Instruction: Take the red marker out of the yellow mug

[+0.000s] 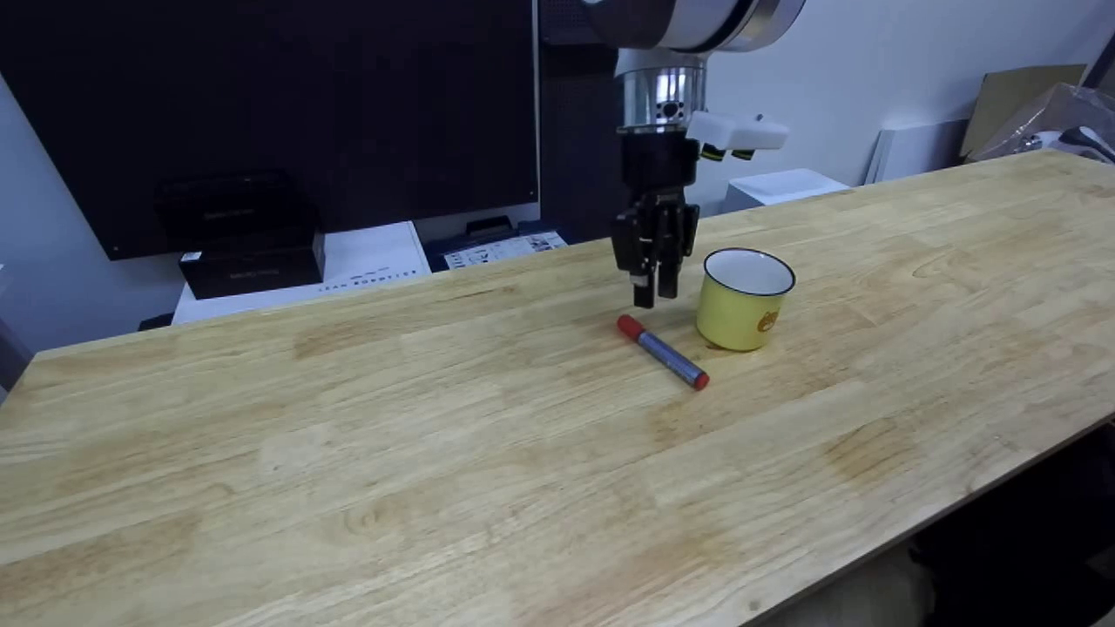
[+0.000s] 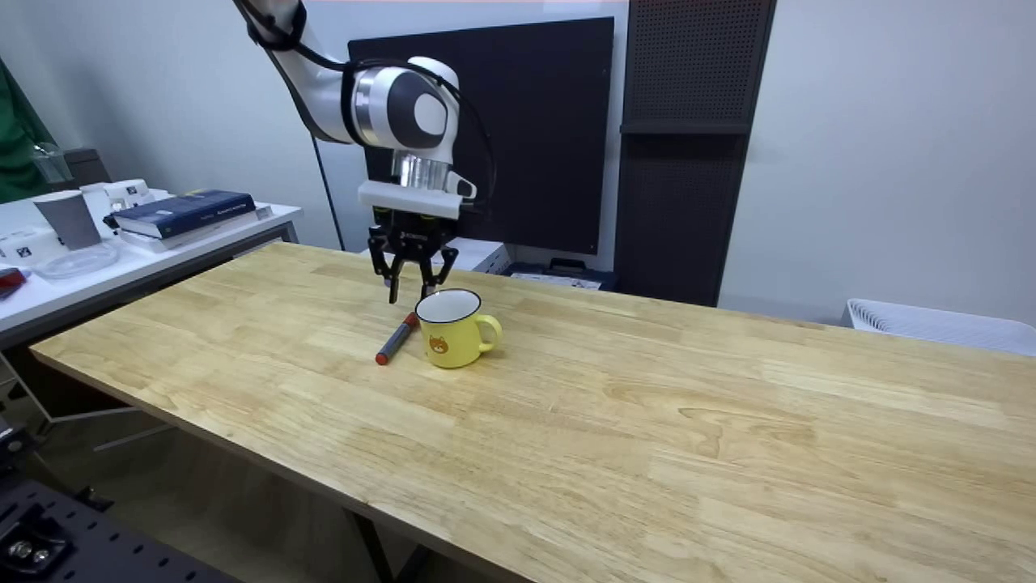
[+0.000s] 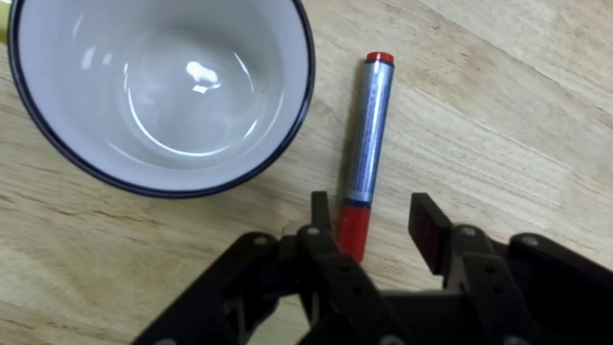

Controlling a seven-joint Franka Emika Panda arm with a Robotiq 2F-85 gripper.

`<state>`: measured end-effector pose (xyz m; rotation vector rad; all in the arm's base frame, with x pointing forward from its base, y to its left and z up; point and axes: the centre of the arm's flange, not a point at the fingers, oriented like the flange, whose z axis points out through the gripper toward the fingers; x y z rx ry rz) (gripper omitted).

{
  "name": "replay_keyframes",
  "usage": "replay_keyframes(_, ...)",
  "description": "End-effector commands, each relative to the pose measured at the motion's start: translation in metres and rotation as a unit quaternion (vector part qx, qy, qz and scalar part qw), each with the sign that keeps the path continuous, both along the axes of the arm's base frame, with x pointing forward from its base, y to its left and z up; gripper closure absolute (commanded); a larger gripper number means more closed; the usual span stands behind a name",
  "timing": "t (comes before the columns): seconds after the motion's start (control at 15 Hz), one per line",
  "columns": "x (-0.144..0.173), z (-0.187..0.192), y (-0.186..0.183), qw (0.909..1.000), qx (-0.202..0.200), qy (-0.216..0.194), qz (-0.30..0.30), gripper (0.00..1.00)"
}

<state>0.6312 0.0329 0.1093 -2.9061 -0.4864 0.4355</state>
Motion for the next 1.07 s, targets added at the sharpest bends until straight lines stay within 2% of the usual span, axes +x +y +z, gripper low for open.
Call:
replay_keyframes(0.0, 0.014, 0.001, -0.001, 0.9999, -0.001, 0.006, -0.008, 0.2)
replay_keyframes(0.2, 0.016, 0.005, 0.0, 0.9998, -0.016, -0.009, 0.002, 0.02)
replay_keyframes(0.4, 0.018, 0.013, 0.005, 0.9966, -0.059, -0.041, 0.04, 0.0)
replay_keyframes(0.67, 0.023, 0.027, 0.013, 0.9811, -0.135, -0.109, 0.086, 0.0)
replay_keyframes(0.8, 0.026, 0.032, 0.018, 0.9767, -0.138, -0.138, 0.088, 0.0)
replay_keyframes(1.0, 0.028, 0.04, 0.024, 0.9797, -0.106, -0.154, 0.074, 0.0)
